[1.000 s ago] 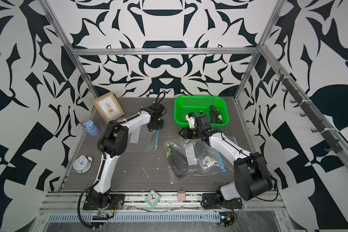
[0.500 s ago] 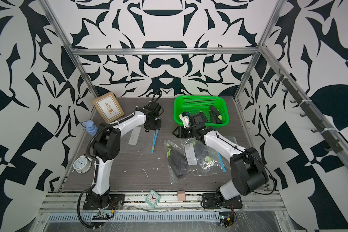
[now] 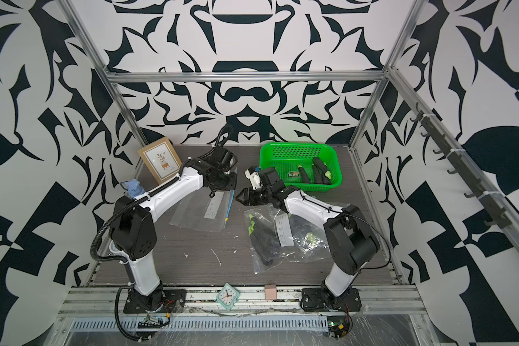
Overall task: Place the eggplant in a zip-top bag and seal the zipper
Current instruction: Open the zipper of the food storage bag at the center of the board.
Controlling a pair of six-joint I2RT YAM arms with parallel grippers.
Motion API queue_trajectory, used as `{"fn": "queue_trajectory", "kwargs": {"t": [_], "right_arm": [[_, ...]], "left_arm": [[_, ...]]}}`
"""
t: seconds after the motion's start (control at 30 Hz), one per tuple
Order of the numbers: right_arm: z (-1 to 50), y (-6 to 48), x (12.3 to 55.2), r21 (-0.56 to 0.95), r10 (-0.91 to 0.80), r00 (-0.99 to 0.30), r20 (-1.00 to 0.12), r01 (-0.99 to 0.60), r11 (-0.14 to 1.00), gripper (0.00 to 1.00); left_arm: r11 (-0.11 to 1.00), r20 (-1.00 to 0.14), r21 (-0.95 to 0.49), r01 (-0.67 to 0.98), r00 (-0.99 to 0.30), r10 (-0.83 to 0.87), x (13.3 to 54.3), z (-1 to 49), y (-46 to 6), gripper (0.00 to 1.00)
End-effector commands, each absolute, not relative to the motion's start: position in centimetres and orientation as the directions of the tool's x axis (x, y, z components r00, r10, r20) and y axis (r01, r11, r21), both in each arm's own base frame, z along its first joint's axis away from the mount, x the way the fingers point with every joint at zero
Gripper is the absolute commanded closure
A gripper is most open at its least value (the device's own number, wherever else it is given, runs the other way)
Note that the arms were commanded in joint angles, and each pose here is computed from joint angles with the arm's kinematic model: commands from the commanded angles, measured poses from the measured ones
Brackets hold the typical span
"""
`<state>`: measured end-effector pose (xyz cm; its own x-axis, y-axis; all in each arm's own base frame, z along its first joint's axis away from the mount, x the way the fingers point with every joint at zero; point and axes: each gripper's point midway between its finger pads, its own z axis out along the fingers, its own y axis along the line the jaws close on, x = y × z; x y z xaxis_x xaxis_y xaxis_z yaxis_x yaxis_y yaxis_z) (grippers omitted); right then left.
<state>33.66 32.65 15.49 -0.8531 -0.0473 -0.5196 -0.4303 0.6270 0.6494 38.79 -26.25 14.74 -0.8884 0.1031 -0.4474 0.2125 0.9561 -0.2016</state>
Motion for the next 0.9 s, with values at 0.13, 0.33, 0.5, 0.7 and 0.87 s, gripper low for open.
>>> {"fn": "queue_trajectory", "kwargs": {"t": [0.13, 0.33, 0.5, 0.7, 0.87], "right_arm": [[18.2, 34.5, 34.7, 0.668, -0.011, -0.83, -0.558, -0.457, 0.587, 0.57], [15.9, 34.4, 35.5, 0.658, -0.008, -0.857, -0.516, -0.402, 0.637, 0.59], [15.0, 34.8, 35.9, 0.664, -0.009, -0.865, -0.503, -0.392, 0.636, 0.6], [14.4, 35.3, 36.6, 0.668, -0.005, -0.868, -0.496, -0.386, 0.636, 0.62], [14.1, 35.3, 37.0, 0.663, 0.006, -0.865, -0.502, -0.38, 0.645, 0.79]], "left_arm": [[0.95, -0.444, -0.232, 0.207, -0.892, 0.085, 38.3, 15.2, -26.5, 1.0], [0.945, -0.451, -0.25, 0.211, -0.889, 0.079, 38.3, 15.8, -26.8, 1.0], [0.938, -0.451, -0.271, 0.217, -0.889, 0.076, 38.0, 16.3, -27.1, 1.0], [0.93, -0.445, -0.295, 0.22, -0.893, 0.07, 37.7, 16.5, -27.8, 1.0], [0.926, -0.456, -0.301, 0.227, -0.887, 0.069, 37.4, 17.0, -28.1, 1.0]]}}
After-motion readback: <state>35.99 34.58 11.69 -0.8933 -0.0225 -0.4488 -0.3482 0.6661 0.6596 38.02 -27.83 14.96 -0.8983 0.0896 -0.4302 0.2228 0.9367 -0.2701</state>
